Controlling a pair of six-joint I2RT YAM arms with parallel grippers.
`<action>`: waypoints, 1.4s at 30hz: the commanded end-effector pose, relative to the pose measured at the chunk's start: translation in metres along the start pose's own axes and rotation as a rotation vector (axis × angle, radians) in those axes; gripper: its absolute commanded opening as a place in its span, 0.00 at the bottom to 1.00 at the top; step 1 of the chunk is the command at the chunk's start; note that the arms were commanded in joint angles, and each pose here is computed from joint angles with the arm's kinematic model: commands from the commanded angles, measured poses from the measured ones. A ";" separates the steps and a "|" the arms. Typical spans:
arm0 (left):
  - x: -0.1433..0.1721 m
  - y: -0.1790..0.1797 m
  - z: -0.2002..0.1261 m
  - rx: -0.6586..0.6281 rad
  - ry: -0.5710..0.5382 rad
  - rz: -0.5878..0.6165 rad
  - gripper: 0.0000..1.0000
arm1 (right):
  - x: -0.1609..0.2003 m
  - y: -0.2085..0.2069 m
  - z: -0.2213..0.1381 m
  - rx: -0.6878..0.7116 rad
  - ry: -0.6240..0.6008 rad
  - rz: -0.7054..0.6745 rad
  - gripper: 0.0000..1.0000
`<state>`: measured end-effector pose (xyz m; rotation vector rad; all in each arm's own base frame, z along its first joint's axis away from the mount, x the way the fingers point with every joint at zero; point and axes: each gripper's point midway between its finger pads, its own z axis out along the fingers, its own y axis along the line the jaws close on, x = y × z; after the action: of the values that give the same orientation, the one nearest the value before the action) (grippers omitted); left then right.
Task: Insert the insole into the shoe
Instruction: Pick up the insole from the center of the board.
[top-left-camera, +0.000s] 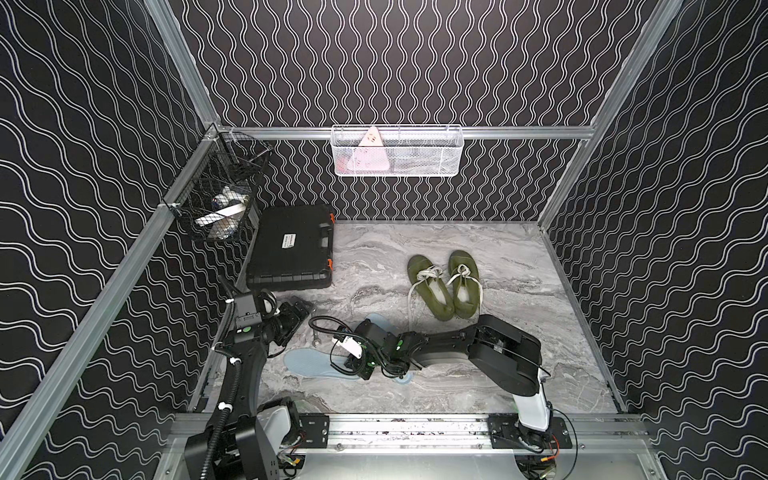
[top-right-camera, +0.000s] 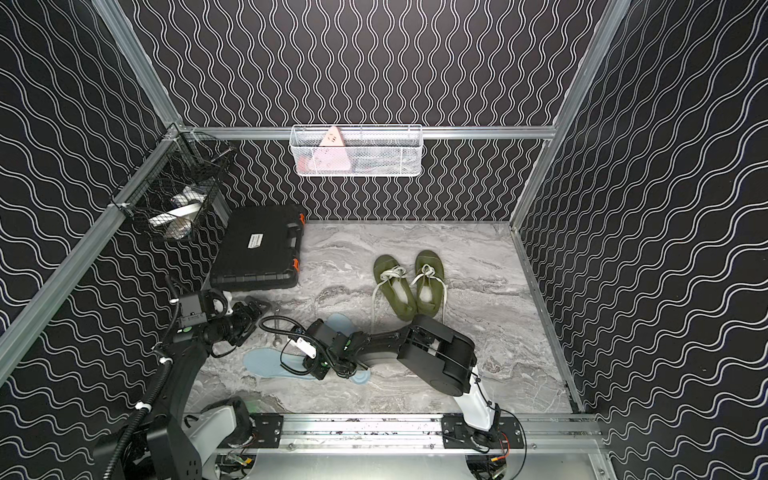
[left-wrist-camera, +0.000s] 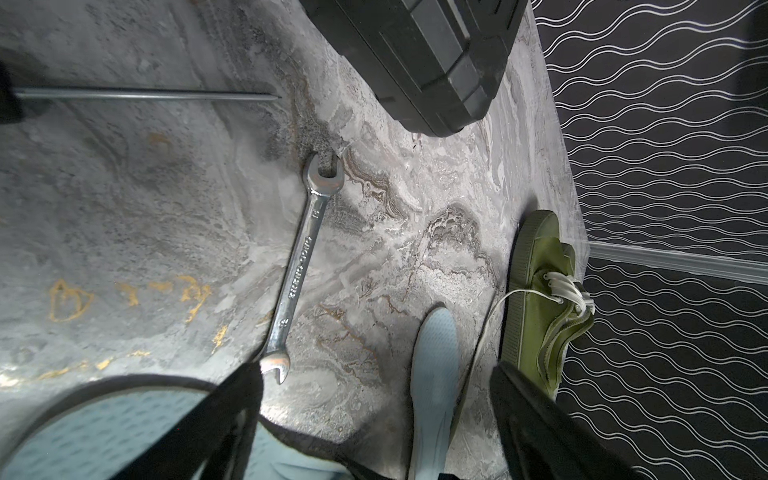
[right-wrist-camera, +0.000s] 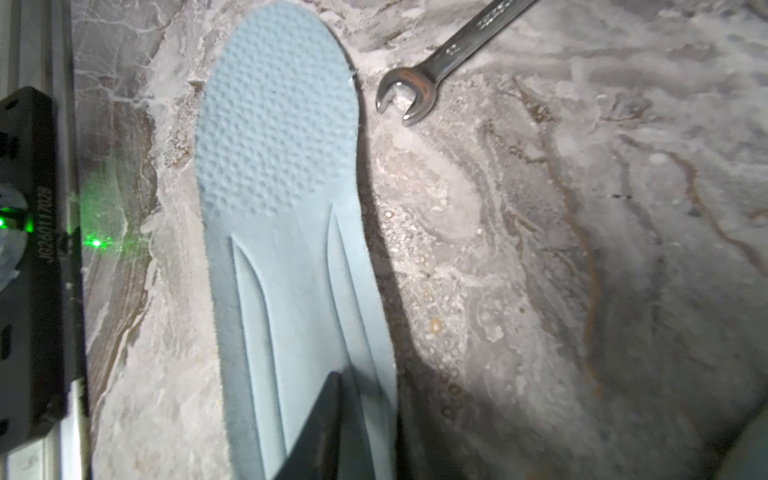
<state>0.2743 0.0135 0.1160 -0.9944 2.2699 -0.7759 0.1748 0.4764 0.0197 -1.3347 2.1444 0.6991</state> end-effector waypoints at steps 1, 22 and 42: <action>-0.003 -0.005 -0.002 0.027 -0.014 0.005 0.90 | 0.013 -0.006 -0.002 0.042 0.045 -0.004 0.10; -0.004 -0.105 -0.002 0.309 0.021 0.125 0.82 | -0.024 -0.074 -0.123 0.335 -0.266 0.373 0.00; 0.128 -0.254 0.085 0.709 0.300 0.285 0.69 | 0.023 -0.186 -0.289 0.496 -0.406 0.731 0.00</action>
<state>0.3608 -0.2340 0.1698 -0.2877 2.1904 -1.4192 0.2989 0.2011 0.1902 -0.1129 2.1902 0.5110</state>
